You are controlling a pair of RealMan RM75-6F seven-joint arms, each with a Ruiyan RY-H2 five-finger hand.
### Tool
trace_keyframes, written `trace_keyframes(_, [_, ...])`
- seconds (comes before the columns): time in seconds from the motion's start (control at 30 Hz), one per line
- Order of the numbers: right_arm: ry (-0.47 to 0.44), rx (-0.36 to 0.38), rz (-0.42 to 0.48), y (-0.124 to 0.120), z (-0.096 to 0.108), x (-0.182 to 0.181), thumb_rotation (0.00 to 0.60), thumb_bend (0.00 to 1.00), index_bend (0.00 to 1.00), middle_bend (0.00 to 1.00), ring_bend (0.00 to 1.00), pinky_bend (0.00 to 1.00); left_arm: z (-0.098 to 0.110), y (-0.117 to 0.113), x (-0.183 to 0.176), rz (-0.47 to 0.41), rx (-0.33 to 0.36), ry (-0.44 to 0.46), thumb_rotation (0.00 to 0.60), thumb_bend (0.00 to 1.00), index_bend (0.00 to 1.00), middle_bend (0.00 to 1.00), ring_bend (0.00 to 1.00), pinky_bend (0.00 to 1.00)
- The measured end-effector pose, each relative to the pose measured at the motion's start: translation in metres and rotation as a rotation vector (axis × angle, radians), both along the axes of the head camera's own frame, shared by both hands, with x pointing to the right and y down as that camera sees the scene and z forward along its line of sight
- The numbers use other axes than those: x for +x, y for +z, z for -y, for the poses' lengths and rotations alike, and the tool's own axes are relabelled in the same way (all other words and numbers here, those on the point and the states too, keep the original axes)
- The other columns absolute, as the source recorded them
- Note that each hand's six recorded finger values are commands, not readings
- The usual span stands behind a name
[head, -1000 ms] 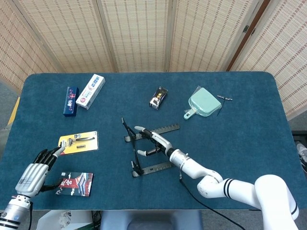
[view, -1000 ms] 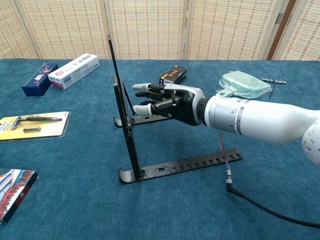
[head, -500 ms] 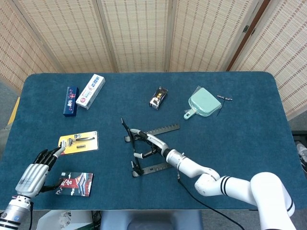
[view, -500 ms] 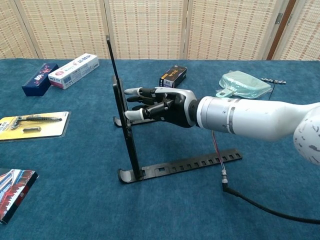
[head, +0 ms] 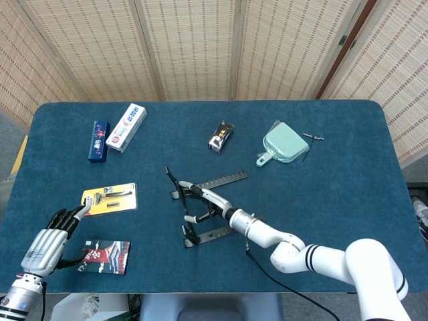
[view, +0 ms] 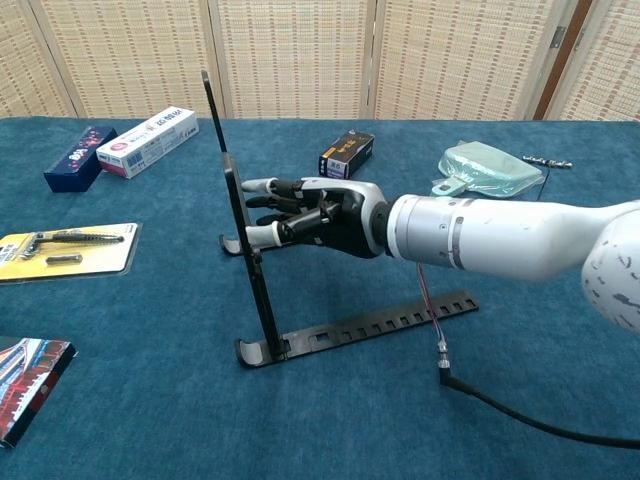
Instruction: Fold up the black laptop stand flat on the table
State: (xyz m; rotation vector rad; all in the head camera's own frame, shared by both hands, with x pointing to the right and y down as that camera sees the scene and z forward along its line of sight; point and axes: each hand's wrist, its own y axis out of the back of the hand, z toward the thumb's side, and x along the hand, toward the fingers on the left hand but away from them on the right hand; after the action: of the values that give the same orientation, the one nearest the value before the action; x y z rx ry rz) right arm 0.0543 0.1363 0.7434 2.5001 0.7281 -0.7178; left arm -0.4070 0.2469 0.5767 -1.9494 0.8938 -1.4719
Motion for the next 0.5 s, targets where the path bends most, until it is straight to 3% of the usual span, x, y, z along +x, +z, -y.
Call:
trace_keyframes(0.17, [0.009, 0.035, 0.023, -0.009, 0.004, 0.006, 0.600, 0.19, 0.00, 0.00, 0.00, 0.06, 0.003, 0.001, 0.003, -0.007, -0.003, 0.015, 0.600, 0.27, 0.01, 0.08, 0.11, 0.03])
trace_keyframes(0.5, [-0.032, 0.280, 0.067, -0.070, 0.020, 0.044, 0.600, 0.18, 0.00, 0.00, 0.00, 0.06, 0.005, 0.002, 0.011, -0.029, -0.003, 0.030, 0.600, 0.27, 0.01, 0.08, 0.11, 0.03])
